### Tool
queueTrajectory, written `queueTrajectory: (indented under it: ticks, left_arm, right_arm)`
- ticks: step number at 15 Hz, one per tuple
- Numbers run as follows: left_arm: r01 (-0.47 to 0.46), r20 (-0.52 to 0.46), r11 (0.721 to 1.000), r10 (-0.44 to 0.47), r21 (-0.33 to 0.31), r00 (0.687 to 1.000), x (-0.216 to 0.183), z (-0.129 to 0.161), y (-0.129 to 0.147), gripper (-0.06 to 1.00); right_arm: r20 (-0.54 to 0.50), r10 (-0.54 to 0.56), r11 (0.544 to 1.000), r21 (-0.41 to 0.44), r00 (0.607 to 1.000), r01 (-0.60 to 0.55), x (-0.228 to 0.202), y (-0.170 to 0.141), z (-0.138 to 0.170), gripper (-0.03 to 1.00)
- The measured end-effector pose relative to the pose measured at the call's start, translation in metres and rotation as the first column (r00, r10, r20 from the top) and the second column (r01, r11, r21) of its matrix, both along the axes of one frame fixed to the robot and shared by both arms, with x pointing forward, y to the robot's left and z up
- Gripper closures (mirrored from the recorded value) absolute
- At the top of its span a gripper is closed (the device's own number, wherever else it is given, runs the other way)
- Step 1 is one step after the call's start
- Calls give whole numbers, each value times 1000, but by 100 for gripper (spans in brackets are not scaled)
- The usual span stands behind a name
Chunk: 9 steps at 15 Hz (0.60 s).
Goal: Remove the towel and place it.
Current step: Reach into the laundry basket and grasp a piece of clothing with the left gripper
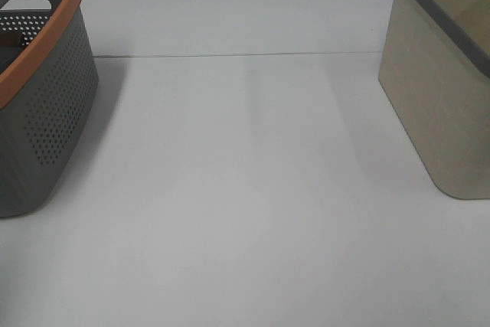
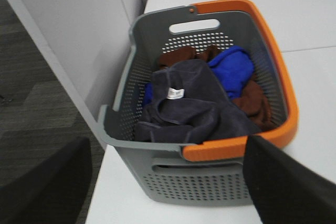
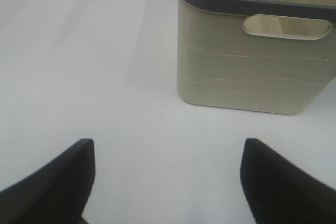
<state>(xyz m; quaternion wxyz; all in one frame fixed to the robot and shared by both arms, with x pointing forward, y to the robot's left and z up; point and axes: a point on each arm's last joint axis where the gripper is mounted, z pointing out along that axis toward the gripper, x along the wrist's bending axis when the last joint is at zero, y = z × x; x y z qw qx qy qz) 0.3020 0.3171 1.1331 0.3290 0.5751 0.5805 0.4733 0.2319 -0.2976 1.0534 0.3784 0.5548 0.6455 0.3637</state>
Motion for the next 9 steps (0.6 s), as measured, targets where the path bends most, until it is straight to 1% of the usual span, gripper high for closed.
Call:
queueTrajectory:
  ticks: [2,3,5,6,8,9]
  left_arm:
    - [-80,-51,997,79,-5,996,39,19,6,19]
    - [-110,-94,994,109,-9,990,63,23,8,19]
    - [-152,-159,988,147,-23,976,110,32,9,19]
    - [-169,-204,985,161,-27,966,134,31,10,19]
    - [-222,-317,975,201,-29,927,183,21,11,19]
    - [-245,-372,969,222,-17,901,204,14,13,21]
  right_arm:
    - [0,0,1000,0,1000,0,0,0,0,24]
    - [0,0,1000,0,1000,0,0,0,0,24]
    - [0,0,1000,0,1000,0,0,0,0,24]
    - [0,0,1000,0,1000,0,0,0,0,24]
    - [0,0,1000,0,1000,0,0,0,0,24]
    - [0,0,1000,0,1000,0,0,0,0,24]
